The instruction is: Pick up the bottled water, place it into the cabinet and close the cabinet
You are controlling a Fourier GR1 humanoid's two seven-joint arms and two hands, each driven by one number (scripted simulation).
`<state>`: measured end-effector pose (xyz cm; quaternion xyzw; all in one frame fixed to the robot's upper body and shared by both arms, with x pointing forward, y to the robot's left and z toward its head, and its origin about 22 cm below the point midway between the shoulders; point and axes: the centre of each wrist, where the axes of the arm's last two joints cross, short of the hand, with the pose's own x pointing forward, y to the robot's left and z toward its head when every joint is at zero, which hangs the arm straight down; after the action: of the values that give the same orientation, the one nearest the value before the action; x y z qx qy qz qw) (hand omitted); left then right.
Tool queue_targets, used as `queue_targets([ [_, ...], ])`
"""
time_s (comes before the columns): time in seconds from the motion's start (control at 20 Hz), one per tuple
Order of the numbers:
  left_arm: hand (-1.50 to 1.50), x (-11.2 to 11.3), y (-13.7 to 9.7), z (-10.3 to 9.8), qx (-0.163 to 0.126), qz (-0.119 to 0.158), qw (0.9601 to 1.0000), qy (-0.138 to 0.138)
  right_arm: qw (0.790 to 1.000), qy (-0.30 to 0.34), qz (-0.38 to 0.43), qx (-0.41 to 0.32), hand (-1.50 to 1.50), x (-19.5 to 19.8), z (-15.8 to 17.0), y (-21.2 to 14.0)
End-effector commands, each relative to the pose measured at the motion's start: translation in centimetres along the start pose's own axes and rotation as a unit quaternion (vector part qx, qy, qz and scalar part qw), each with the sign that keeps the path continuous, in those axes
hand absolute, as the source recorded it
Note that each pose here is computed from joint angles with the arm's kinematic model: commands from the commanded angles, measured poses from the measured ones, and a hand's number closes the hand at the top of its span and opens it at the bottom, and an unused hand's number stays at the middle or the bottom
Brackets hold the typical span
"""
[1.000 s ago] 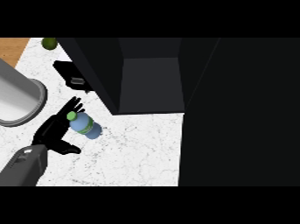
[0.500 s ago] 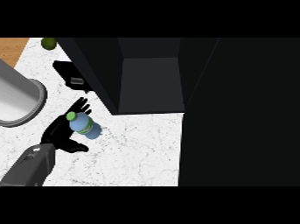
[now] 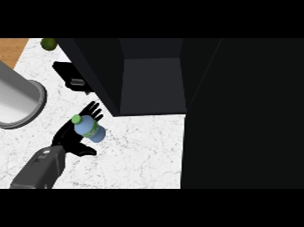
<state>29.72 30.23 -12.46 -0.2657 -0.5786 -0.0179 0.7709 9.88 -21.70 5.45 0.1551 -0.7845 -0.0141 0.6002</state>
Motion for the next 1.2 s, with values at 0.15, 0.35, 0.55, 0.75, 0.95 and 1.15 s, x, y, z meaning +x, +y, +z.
queue_targets([
  [0.15, -1.5, -1.1, -0.4, 0.3, -0.072, 0.058, 0.9954, -0.026, 1.0, 0.005, -0.001, -0.01, -1.5, 0.3, -0.3, 0.0],
  [0.35, -1.5, -1.5, -1.8, -1.0, -0.091, 0.06, 0.9936, -0.027, 1.0, -0.002, -0.015, 0.003, -1.5, 0.3, 0.0, 0.6],
  [0.55, 1.5, -2.1, -3.3, -1.9, -0.118, 0.049, 0.9915, -0.022, 1.0, 0.009, 0.002, -0.002, -1.5, -0.8, -0.2, 0.7],
  [0.75, 1.5, -2.5, -3.2, -1.5, -0.111, 0.061, 0.991, -0.044, 1.0, 0.012, 0.002, 0.004, -1.5, -0.3, 0.2, 0.3],
  [0.95, 1.5, -2.3, -2.7, -1.0, -0.109, 0.047, 0.9916, -0.052, 1.0, 0.002, -0.009, -0.003, -1.5, -1.2, 0.2, -0.1],
  [1.15, 1.5, -2.9, -1.3, 1.2, 0.013, 0.043, 0.9927, -0.111, 1.0, 0.008, 0.003, -0.018, -1.5, -0.9, 0.2, -0.9],
])
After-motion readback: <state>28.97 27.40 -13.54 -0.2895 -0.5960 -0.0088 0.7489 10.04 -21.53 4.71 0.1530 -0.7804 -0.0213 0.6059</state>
